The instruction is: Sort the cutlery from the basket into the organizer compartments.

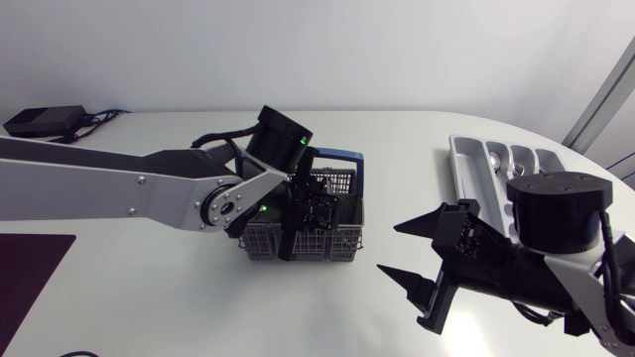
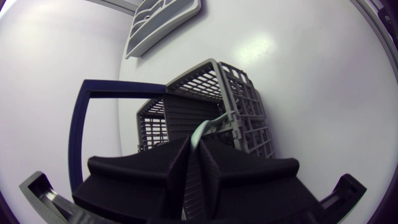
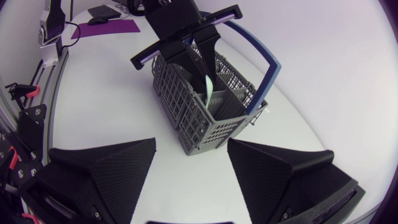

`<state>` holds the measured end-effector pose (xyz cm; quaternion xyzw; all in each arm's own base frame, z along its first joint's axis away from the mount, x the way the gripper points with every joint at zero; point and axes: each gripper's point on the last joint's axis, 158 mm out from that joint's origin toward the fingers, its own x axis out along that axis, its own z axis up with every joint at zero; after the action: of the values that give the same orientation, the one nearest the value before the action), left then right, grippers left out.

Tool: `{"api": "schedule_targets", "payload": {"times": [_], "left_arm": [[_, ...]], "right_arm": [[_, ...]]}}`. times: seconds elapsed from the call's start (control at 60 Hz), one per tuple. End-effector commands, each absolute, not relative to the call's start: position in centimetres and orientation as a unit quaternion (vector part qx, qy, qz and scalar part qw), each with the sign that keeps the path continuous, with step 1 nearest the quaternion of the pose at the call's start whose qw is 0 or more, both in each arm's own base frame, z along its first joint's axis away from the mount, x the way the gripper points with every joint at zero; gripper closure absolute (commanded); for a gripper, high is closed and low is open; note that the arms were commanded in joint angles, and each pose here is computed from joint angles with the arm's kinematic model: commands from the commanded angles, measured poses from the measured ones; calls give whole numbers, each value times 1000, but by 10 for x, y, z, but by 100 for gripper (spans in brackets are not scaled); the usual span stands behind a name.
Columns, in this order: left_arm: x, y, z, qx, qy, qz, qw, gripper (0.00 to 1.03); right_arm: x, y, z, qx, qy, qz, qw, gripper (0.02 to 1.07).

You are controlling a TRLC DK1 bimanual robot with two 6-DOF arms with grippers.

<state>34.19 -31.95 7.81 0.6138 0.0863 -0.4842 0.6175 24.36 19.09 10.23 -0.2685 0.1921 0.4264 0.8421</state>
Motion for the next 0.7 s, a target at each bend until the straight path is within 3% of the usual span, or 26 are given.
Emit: {"api": "schedule_targets", "payload": {"times": [0.0,0.35,0.683], "left_arm": [[336,-326,81,606,88,-496,616,96],[335,-321,82,611,104,-503,602,100],[336,-313,113,613,88,-490,613,100]], "right_arm": [[239,190,92,-264,205,428,839,24],[238,191,95,-264,204,430,839,24],[234,193,94,-264,204,435,836,24]]}}
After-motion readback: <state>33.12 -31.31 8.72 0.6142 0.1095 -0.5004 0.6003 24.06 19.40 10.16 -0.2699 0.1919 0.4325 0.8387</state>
